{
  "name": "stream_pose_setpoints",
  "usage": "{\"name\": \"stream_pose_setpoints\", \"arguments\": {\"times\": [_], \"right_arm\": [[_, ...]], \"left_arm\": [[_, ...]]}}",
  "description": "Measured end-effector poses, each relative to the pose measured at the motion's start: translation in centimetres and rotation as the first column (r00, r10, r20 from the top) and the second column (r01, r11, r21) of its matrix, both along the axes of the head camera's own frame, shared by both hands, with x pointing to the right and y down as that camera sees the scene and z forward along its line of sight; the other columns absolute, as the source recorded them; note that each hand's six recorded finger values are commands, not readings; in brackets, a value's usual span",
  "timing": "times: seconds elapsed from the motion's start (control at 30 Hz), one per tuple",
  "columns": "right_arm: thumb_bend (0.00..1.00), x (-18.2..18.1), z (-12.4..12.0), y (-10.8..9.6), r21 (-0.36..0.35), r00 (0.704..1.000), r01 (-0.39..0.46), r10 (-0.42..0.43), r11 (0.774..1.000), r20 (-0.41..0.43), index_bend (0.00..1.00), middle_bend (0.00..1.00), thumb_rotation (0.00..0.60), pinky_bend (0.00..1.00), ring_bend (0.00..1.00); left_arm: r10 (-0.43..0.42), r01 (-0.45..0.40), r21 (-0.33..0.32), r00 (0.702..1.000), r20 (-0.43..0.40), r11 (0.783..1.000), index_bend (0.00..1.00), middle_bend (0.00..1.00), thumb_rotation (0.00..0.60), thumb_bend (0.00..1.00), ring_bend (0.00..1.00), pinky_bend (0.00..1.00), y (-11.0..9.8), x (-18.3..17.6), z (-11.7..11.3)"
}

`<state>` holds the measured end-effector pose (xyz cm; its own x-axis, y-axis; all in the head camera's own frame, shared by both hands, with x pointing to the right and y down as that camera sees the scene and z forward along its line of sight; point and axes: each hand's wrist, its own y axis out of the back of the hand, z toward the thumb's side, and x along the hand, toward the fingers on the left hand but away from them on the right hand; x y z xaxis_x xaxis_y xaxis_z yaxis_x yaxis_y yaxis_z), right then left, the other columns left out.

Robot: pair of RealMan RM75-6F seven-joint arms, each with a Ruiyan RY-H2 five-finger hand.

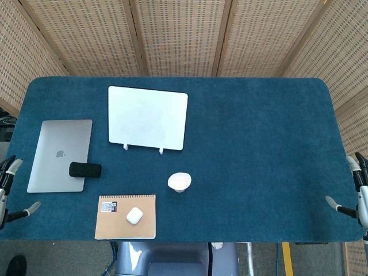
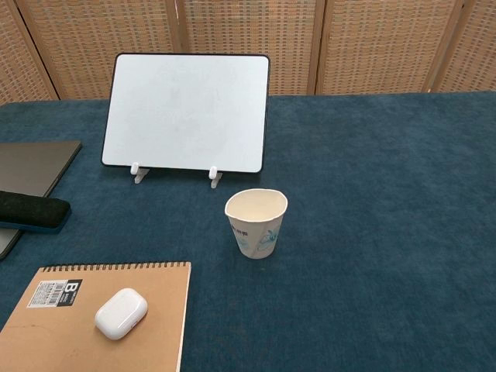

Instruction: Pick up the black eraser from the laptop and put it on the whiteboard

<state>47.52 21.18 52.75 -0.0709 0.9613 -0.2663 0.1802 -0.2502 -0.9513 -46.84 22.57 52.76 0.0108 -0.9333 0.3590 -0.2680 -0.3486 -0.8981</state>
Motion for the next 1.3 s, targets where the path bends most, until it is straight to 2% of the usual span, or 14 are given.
{"name": "stream_pose_setpoints", "arguments": {"times": [0.4, 0.6, 0.73, 0.87, 1.03, 1.17, 1.3], "right_arm": [[0.00, 0.0, -0.1, 0.0, 0.001, 1.000, -0.002, 0.002, 1.000, 0.009, 0.00, 0.00, 0.600, 0.00, 0.00], [0.00, 0.3, -0.2, -0.1, -0.001, 1.000, -0.013, 0.013, 1.000, 0.016, 0.00, 0.00, 0.600, 0.00, 0.00], [0.00, 0.4, 0.0, -0.2, -0.009, 1.000, -0.019, 0.019, 1.000, 0.016, 0.00, 0.00, 0.600, 0.00, 0.00], [0.00, 0.6, 0.2, -0.3, -0.014, 0.999, -0.029, 0.029, 0.999, 0.016, 0.00, 0.00, 0.600, 0.00, 0.00], [0.00, 0.9, 0.3, -0.4, -0.019, 0.999, -0.036, 0.037, 0.999, 0.019, 0.00, 0.00, 0.600, 0.00, 0.00], [0.00, 1.0, 0.3, -0.5, -0.022, 0.999, -0.042, 0.043, 0.999, 0.025, 0.00, 0.00, 0.600, 0.00, 0.00], [0.00, 1.3, 0.3, -0.6, -0.023, 0.998, -0.050, 0.051, 0.998, 0.032, 0.00, 0.00, 0.600, 0.00, 0.00]], "left_arm": [[0.021, -0.021, -0.026, 1.000, 0.004, 0.999, 0.00, 0.00, 0.600, 0.00, 0.00, 0.00, 0.0, 0.3, 0.5], [0.102, -0.100, -0.106, 0.995, 0.021, 0.989, 0.00, 0.00, 0.600, 0.00, 0.00, 0.00, -1.6, 0.9, 2.9], [0.176, -0.168, -0.213, 0.984, 0.020, 0.963, 0.00, 0.00, 0.600, 0.00, 0.00, 0.00, -3.0, 1.7, 5.6], [0.274, -0.251, -0.313, 0.961, 0.032, 0.916, 0.01, 0.00, 0.600, 0.00, 0.00, 0.01, -5.1, 3.2, 8.5], [0.366, -0.314, -0.395, 0.928, 0.062, 0.863, 0.05, 0.00, 0.600, 0.01, 0.00, 0.04, -6.9, 5.2, 11.5], [0.400, -0.325, -0.423, 0.911, 0.100, 0.846, 0.09, 0.06, 0.600, 0.02, 0.00, 0.07, -7.9, 6.4, 13.5], [0.406, -0.319, -0.438, 0.906, 0.120, 0.840, 0.14, 0.13, 0.600, 0.03, 0.04, 0.11, -8.4, 7.3, 15.4]]}}
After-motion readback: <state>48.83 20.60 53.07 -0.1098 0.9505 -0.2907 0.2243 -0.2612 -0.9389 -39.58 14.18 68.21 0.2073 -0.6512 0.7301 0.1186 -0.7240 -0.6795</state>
